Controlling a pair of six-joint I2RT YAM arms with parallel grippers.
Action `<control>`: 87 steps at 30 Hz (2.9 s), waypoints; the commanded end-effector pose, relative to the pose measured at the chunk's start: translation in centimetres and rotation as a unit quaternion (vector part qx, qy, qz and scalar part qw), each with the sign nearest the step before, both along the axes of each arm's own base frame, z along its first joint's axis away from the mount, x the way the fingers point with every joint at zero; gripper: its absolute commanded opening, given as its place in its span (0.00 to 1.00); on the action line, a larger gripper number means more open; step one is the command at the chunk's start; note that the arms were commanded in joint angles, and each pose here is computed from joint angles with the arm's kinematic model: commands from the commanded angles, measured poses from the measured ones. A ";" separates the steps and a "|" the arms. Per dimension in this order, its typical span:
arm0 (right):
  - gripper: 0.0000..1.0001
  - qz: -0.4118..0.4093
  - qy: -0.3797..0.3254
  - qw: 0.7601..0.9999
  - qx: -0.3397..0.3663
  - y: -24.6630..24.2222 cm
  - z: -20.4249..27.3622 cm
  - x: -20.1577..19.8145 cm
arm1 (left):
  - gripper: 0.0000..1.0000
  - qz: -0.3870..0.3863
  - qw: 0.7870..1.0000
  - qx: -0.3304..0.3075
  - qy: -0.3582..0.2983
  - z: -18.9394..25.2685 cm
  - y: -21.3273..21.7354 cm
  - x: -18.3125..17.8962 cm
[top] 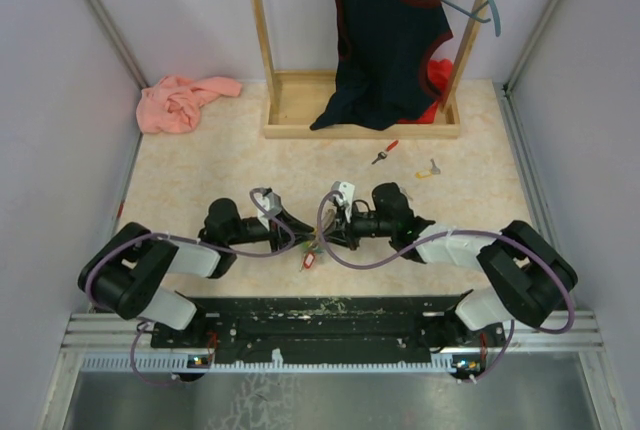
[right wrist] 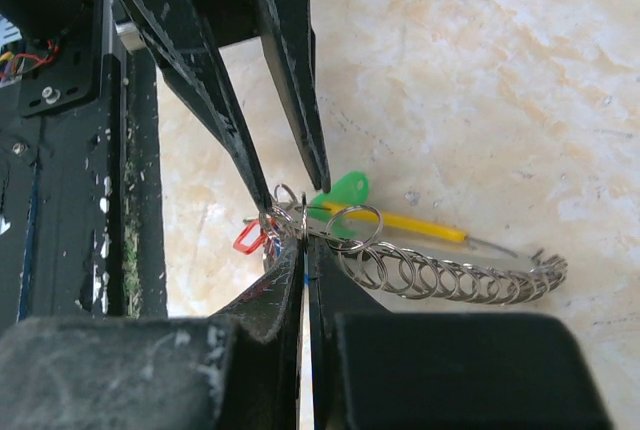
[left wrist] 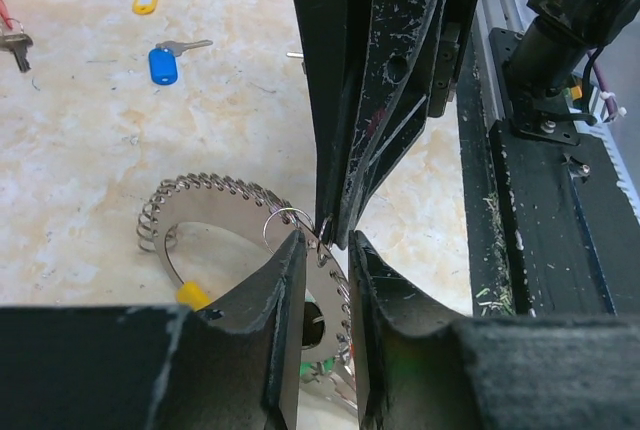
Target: Put the keys on the keyring
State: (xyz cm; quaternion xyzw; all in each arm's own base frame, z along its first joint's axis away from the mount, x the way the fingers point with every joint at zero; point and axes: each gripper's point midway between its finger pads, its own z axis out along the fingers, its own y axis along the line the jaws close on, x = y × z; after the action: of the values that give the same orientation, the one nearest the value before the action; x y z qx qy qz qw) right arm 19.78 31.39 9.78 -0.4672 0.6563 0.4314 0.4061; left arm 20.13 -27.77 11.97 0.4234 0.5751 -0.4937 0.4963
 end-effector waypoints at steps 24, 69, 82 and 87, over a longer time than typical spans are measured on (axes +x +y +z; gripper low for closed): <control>0.09 -0.004 -0.107 0.994 0.026 -0.1 5.2 1.5 | 0.01 0.027 0.998 0.035 -0.050 0.3 0.3 1.9; 0.25 -0.108 -0.272 0.955 0.048 0.3 5.3 4.2 | 0.01 0.204 0.974 0.046 -0.089 2.5 0.1 2.8; 0.25 -0.097 -0.264 0.957 0.066 1.1 5.8 3.9 | 0.01 0.204 0.975 0.043 -0.070 2.3 -0.5 2.5; 0.25 -0.096 -0.263 0.958 0.061 1.3 5.3 3.9 | 0.01 0.212 0.975 0.035 -0.054 2.5 -0.5 2.6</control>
State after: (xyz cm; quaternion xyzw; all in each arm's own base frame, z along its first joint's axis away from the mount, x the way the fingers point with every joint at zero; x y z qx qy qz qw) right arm 23.78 31.55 13.11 -0.4803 0.5673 0.2762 0.6092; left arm 22.55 -27.95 13.00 0.3571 0.6494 -0.3180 0.5913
